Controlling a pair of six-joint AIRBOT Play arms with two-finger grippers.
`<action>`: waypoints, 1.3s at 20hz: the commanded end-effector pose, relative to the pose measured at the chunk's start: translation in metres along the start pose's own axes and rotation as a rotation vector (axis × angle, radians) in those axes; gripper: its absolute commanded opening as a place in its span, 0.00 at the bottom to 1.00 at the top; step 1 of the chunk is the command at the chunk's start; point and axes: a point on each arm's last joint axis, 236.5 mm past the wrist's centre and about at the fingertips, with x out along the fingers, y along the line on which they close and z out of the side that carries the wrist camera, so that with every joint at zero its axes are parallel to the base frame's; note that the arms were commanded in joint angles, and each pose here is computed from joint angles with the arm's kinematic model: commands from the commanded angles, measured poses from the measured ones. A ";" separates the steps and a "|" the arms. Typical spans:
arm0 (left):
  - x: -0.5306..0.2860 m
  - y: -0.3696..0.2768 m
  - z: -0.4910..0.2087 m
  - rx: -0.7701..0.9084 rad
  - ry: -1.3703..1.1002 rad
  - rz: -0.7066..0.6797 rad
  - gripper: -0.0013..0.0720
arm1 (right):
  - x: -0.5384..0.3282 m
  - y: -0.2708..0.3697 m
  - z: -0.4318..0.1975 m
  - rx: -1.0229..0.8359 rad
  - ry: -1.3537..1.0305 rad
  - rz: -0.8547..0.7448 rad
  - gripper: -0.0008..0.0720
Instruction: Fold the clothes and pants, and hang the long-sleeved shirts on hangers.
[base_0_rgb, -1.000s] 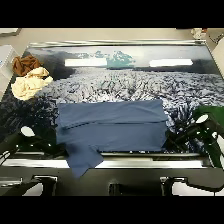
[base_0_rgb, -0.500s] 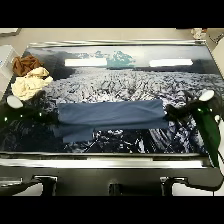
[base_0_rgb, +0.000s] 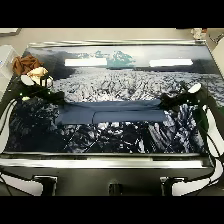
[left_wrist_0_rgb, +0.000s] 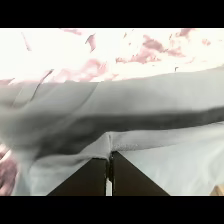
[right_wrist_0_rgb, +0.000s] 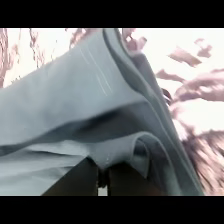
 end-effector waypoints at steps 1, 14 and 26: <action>0.025 -0.001 -0.002 -0.034 0.063 -0.015 0.05 | 0.008 0.007 0.010 0.044 -0.026 0.041 0.09; -0.067 -0.032 0.001 -0.009 -0.028 -0.102 0.76 | 0.026 -0.007 -0.020 0.079 0.195 0.150 0.93; 0.067 -0.225 -0.030 0.219 -0.024 -0.235 0.05 | -0.104 0.149 -0.057 -0.249 0.035 0.425 0.07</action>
